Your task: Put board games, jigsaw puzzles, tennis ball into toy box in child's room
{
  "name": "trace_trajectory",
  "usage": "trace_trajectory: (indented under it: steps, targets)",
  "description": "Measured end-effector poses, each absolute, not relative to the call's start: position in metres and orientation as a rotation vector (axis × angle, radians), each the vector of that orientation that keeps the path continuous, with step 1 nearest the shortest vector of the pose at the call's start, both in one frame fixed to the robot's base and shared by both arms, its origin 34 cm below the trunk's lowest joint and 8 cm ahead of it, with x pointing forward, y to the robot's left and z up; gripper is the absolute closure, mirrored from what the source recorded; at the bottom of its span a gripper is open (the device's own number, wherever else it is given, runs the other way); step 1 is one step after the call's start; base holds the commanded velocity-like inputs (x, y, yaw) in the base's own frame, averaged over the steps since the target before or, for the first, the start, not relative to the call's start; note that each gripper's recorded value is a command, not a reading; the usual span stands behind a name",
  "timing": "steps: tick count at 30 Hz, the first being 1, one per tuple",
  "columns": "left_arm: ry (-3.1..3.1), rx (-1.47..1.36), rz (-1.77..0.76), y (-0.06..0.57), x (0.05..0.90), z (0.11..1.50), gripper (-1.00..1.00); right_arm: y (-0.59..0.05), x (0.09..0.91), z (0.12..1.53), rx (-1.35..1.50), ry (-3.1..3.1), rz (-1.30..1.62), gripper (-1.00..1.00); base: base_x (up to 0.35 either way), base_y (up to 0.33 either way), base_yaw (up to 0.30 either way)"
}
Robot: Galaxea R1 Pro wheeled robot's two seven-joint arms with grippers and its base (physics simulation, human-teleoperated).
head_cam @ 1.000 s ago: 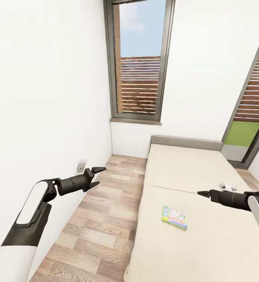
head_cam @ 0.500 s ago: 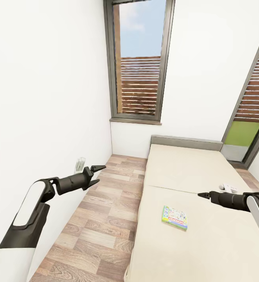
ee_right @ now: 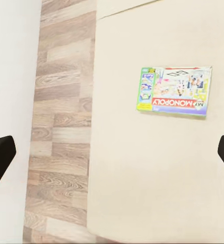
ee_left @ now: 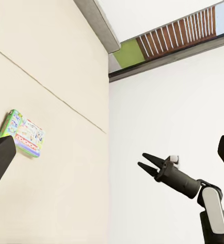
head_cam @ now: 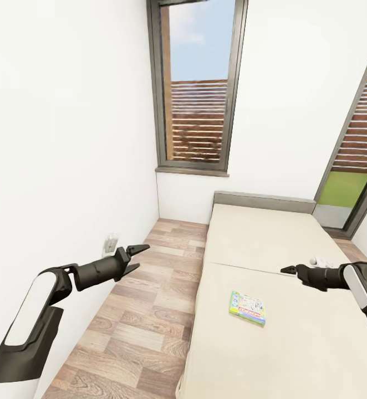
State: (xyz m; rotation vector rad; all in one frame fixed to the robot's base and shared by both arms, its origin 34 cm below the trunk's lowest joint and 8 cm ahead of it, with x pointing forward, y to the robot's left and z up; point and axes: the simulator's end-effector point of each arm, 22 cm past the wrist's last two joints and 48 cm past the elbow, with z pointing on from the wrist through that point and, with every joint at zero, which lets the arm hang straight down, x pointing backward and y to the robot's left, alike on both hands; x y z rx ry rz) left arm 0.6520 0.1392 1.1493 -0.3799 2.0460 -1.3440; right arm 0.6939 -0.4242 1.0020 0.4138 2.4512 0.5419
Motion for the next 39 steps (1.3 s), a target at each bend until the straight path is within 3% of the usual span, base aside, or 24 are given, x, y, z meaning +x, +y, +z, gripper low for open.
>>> trace_trajectory:
  steps: [21,39]
  targets:
    - [1.958,-0.400,-1.249,0.202,0.672,1.180,-1.00,-0.437,0.720,1.011,0.404,2.358,0.507,-1.00,0.000,0.000,-0.150]
    - [1.948,-0.376,-1.223,0.207,0.685,1.179,-1.00,-0.425,0.712,0.957,0.440,2.467,0.520,-1.00,0.000,0.000,-0.020]
